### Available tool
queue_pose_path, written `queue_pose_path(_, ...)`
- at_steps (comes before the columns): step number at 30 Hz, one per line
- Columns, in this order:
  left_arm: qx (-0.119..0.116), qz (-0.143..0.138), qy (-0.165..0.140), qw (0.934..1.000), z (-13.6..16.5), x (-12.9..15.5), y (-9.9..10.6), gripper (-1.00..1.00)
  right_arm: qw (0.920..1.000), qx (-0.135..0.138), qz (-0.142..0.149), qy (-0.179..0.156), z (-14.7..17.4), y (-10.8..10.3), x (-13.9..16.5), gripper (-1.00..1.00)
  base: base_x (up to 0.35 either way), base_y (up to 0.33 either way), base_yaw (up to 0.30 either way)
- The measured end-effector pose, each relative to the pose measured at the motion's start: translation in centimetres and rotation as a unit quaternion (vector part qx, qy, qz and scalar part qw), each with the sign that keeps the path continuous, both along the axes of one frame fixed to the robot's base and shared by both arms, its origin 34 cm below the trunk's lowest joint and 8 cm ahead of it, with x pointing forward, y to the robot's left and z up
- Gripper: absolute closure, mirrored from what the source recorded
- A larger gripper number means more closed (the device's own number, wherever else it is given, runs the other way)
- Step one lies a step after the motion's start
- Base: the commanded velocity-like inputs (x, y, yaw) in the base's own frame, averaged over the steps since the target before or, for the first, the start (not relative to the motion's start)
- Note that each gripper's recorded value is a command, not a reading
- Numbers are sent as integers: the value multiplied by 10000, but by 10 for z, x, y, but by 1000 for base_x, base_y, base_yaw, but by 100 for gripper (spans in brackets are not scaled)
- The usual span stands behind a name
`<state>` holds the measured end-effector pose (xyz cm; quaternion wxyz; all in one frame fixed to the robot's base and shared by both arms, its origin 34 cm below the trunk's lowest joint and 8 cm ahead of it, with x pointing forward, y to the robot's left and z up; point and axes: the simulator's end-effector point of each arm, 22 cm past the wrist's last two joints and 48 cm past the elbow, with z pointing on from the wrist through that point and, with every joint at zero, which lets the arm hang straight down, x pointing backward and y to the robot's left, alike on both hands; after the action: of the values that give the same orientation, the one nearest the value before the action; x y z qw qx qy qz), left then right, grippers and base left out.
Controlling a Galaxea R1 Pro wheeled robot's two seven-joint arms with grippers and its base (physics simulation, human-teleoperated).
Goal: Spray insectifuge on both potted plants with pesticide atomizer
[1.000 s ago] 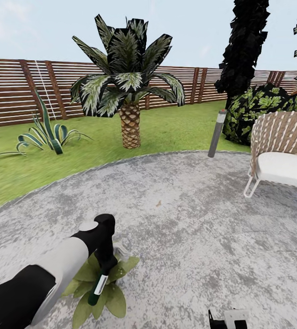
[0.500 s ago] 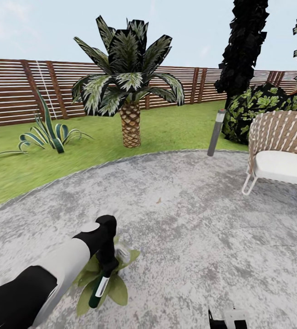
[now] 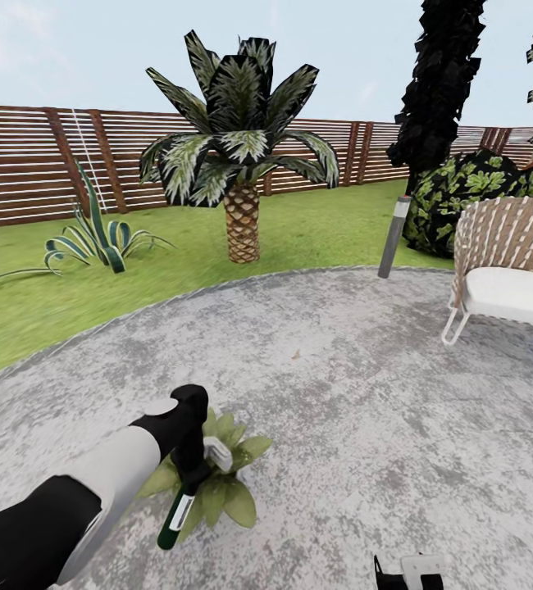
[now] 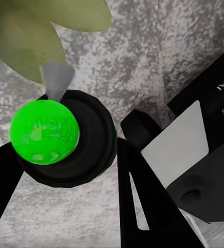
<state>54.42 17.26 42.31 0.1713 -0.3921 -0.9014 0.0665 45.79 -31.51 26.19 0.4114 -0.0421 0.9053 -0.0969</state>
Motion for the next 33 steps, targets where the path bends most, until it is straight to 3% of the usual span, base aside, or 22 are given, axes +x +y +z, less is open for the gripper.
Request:
queue_pose_path(6, -2, -1, 47, 10000, -4, -5, 0, 100, 10000, -2, 0, -2, 0, 0, 0, -100, 0, 6, 0)
queue_pose_path(12, 60, -18, 294, 9995, -24, -34, 5, 100, 10000, -3, 0, -1, 0, 0, 0, -100, 0, 0, 0)
queue_pose_path(28, 98, -1, 495, 9987, -37, -57, 11, 100, 10000, -3, -7, -4, 0, -1, 0, -100, 0, 0, 0)
queue_pose_path(33, 127, -8, 619, 9980, -49, -76, 11, 100, 10000, 5, -7, -4, 0, 0, 0, -100, 0, 0, 0)
